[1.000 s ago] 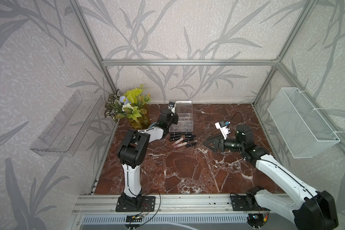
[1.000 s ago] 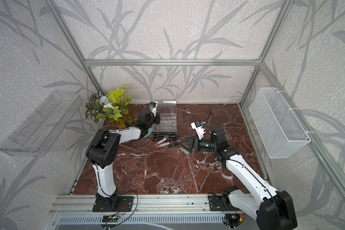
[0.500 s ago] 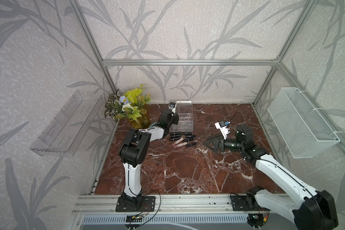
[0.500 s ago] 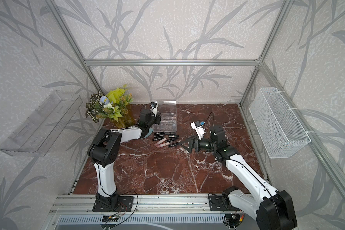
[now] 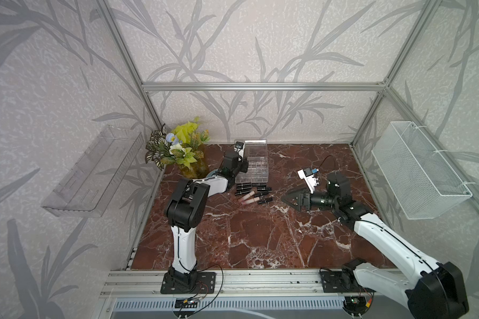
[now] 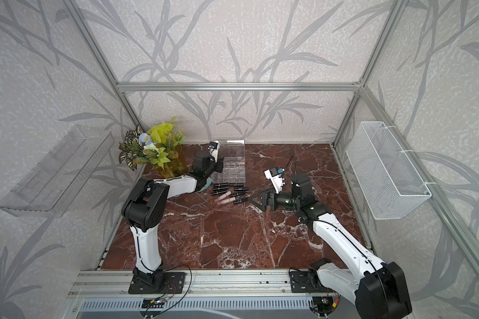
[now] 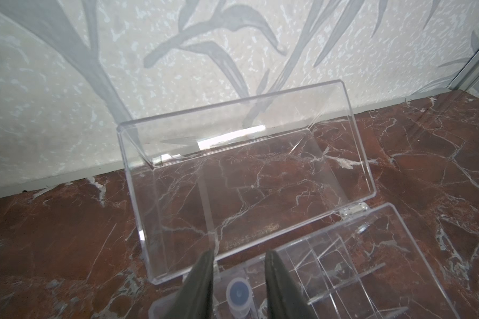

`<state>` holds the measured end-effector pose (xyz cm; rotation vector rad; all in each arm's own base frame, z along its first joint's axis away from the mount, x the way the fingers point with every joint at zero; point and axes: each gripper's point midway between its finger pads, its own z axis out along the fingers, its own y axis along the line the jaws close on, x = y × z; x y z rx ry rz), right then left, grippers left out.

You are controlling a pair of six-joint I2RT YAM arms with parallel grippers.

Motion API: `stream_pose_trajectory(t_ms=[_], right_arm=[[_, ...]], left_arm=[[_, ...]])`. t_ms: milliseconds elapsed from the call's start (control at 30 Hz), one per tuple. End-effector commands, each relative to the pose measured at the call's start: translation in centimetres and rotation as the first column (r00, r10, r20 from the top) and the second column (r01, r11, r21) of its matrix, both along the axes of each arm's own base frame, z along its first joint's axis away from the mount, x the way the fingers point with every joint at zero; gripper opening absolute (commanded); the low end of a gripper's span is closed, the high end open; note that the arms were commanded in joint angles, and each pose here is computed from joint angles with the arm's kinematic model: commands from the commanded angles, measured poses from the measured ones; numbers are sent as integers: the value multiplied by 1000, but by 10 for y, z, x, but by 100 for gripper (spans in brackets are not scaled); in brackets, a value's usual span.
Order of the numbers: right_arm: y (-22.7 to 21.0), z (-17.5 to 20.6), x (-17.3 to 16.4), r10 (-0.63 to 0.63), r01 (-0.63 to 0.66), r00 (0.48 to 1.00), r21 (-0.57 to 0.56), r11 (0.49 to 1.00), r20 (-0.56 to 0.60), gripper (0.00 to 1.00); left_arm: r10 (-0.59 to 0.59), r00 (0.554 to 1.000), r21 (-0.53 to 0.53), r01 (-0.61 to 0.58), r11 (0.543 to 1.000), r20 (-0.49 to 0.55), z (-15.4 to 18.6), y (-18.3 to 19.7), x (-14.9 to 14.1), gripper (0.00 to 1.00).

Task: Arrange the lipsticks in the organizer
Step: Place the lipstick in the storage box, then pick up the lipstick at the center of the board.

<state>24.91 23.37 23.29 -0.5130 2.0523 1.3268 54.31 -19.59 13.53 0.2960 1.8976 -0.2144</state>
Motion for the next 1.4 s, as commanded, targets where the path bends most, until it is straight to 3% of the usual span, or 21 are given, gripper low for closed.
stream_pose_trajectory(t_ms=[0,167,367,567,767,1000,1367], right_arm=[[-1,-1,4,-3,3,1000,-26,1000,12,89],[-2,-28,17,-47,46,999,-233,971,1,89],[16,-81,34,-16,13,1000,-535,845,-1,89],[43,-117,55,48,-75,997,-659,748,-58,89],[40,-134,84,48,-48,999,-754,655,-22,89],[50,-151,105,118,-112,992,-802,587,-52,89],[59,-174,107,155,-190,981,-764,617,-119,89]], left_arm=[[-5,1000,-5,5,1000,19,10,1,1,35],[-47,998,-44,49,998,42,37,-1,-27,39],[-62,996,-110,68,992,57,54,12,-83,41],[-113,991,-158,123,980,73,64,10,-130,43],[-151,987,-185,157,970,47,54,7,-166,44],[-147,987,-191,157,969,68,61,13,-179,44],[-168,983,-200,179,963,73,65,9,-180,44]])
